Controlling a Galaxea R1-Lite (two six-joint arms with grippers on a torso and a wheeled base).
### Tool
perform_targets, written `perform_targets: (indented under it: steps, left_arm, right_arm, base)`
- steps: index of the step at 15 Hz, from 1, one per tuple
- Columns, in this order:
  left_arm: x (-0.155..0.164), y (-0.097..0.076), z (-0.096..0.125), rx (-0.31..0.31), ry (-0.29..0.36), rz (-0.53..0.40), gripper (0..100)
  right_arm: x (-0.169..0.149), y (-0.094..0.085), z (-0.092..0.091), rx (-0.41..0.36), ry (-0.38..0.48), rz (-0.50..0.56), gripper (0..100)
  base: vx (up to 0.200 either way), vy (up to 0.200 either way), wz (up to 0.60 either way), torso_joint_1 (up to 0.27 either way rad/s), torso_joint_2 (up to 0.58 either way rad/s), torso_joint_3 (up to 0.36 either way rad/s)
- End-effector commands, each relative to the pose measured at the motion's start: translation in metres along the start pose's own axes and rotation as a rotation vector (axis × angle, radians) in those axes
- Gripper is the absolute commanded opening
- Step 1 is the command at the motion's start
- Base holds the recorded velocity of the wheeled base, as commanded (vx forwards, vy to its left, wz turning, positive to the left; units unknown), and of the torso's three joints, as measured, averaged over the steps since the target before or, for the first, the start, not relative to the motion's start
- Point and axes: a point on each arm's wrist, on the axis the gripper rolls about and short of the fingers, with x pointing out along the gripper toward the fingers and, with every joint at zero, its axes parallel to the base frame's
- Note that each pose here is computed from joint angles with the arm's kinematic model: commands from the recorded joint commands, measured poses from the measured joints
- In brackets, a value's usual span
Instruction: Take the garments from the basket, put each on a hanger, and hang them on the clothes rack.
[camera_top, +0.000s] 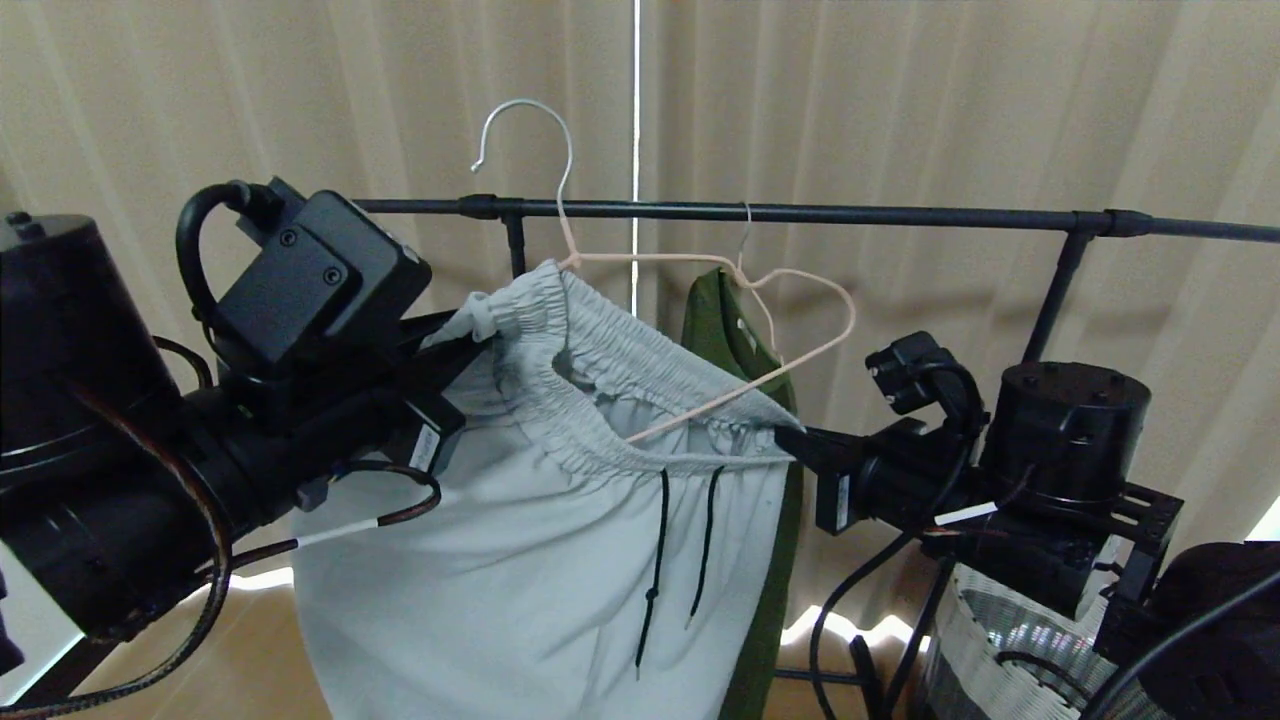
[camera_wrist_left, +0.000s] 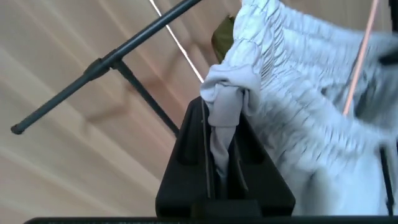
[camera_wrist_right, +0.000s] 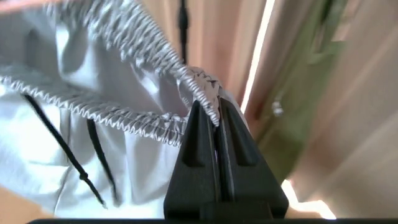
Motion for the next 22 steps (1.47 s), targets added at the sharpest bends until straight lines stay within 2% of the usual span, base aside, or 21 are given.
perform_targets:
  steps: [1,4,8,12,15,17,20,22]
  left_arm:
    - [-0.003,-0.001,-0.011,0.039,0.036,0.003,0]
    - [-0.002,0.004,-0.018,0.090,0.063,0.020,0]
    - [-0.007,-0.002,-0.032,0.107,0.116,0.001,0]
    - [-0.012,0.007,-0.054,0.252,0.202,0.020,0]
    - [-0.014,0.007,-0.062,0.263,0.212,-0.006,0]
    - [-0.018,0.001,-0.071,0.281,0.237,-0.040,0]
    - [-0.020,-0.003,-0.074,0.281,0.209,-0.101,0]
    - [-0.018,-0.003,-0.073,0.281,0.203,-0.106,0]
  right_arm:
    - [-0.001,-0.012,0.004,0.005,-0.017,-0.040,0]
    - [-0.002,-0.021,0.006,0.012,-0.021,-0.071,0]
    - [0.000,-0.037,0.014,0.023,-0.047,-0.115,0]
    - [-0.002,-0.037,0.017,0.000,-0.055,-0.112,0]
    - [-0.002,-0.037,0.017,-0.026,-0.053,-0.111,0]
    - [0.000,-0.037,0.022,-0.035,-0.066,-0.101,0]
    - [0.002,-0.036,0.027,-0.035,-0.052,-0.099,0]
    - [0.004,-0.025,0.027,-0.048,-0.053,-0.063,0]
  base:
    - [0.000,0.000,0.00,0.000,0.00,0.000]
    - [0.000,0.000,0.00,0.000,0.00,0.000]
    - [0.000,0.000,0.00,0.000,0.00,0.000]
    - [0.000,0.000,0.00,0.000,0.00,0.000]
    - [0.000,0.000,0.00,0.000,0.00,0.000]
    - [0.000,0.000,0.00,0.000,0.00,0.000]
    - [0.000,0.000,0.00,0.000,0.00,0.000]
    - [0.000,0.000,0.00,0.000,0.00,0.000]
